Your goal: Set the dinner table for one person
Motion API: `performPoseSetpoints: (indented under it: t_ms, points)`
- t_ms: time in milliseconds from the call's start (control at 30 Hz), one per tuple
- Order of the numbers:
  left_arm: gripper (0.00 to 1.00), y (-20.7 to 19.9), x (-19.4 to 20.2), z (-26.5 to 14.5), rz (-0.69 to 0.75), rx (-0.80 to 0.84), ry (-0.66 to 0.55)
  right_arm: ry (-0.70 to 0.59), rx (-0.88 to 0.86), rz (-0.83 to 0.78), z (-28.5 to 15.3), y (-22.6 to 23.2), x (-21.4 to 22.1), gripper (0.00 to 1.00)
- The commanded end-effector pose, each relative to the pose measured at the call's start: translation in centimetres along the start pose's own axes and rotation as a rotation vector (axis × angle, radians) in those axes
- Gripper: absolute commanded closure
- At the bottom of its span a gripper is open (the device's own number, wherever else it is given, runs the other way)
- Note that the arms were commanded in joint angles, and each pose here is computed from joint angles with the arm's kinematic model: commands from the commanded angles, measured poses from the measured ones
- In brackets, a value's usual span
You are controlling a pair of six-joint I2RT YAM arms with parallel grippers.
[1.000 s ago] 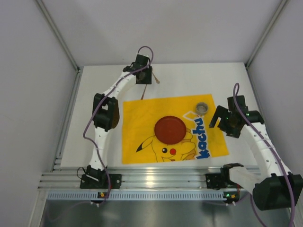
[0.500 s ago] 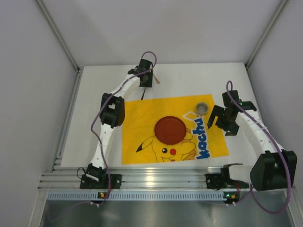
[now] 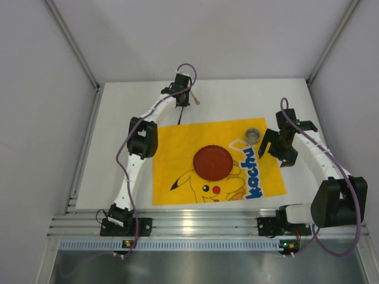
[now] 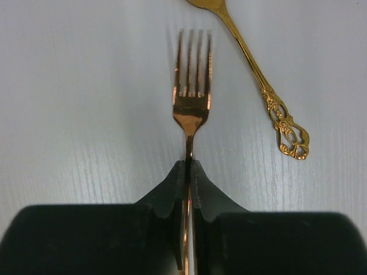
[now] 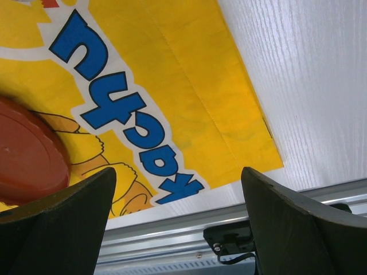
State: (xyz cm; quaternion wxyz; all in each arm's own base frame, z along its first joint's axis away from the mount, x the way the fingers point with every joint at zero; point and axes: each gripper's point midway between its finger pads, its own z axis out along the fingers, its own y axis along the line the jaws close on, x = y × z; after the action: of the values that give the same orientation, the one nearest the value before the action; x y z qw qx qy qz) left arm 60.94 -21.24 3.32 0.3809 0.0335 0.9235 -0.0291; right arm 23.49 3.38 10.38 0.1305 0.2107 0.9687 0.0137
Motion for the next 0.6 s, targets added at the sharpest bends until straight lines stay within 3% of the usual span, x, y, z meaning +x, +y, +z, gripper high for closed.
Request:
performPoseSetpoints:
  t_ms: [0,33,267,500,567]
  points:
    - [0.94,2.2,3.5,2.6,-0.047,-0.007,0.094,-0.044,-0.004,0.022,-1.1,0.2,-1.6,0.1]
    - [1.0,2.4,3.4,2.7,-0.067,0.001,0.096,-0.045,-0.003,0.022,-1.2,0.2,-1.6,0.1]
    - [1.0,3.9,-1.3,1.1,-0.16,0.041,0.001,-0.062,-0.004,0.029,-1.7,0.2,-1.9,0.1]
    - [1.0,5.7,-12.5,-6.8,-0.264,0.105,-0.255,-0.076,-0.029,0.029,-2.1,0.6,-2.0,0.1]
    - [1.0,6.1,-13.5,-8.3,-0.259,0.094,-0.277,-0.091,-0.049,0.031,-2.4,0.9,-2.2,0.1]
